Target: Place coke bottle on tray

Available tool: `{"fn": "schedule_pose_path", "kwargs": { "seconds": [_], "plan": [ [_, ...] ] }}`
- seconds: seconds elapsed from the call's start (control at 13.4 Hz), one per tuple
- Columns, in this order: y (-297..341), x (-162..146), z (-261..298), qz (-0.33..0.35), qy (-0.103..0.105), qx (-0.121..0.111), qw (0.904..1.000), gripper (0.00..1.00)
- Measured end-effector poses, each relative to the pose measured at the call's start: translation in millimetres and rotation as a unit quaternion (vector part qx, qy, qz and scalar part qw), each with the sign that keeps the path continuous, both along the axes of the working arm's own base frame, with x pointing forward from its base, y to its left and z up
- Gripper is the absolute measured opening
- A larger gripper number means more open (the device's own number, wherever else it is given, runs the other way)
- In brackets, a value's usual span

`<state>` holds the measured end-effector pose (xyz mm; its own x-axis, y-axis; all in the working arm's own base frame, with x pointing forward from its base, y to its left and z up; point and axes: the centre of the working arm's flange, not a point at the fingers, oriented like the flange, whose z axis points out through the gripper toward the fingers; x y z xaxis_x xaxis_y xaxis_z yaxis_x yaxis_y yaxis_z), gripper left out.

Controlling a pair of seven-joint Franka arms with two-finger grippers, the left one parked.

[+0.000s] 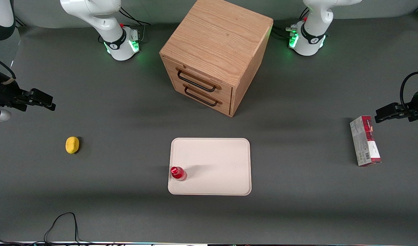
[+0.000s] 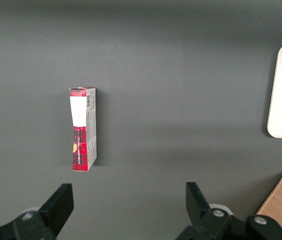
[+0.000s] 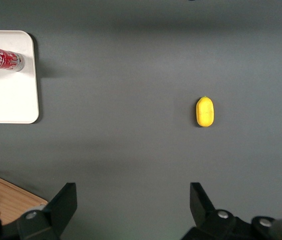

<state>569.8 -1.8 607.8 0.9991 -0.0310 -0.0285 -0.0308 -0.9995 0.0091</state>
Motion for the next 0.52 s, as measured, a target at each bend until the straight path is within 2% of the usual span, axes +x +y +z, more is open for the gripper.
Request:
{"fn": "schedule_pose_path", "kwargs": {
  "seconds": [0.52],
  "plan": [
    [-1.6,0.6,-1.4,-0.008,0.001,-0.001,1.0000,1.00]
  ]
}}
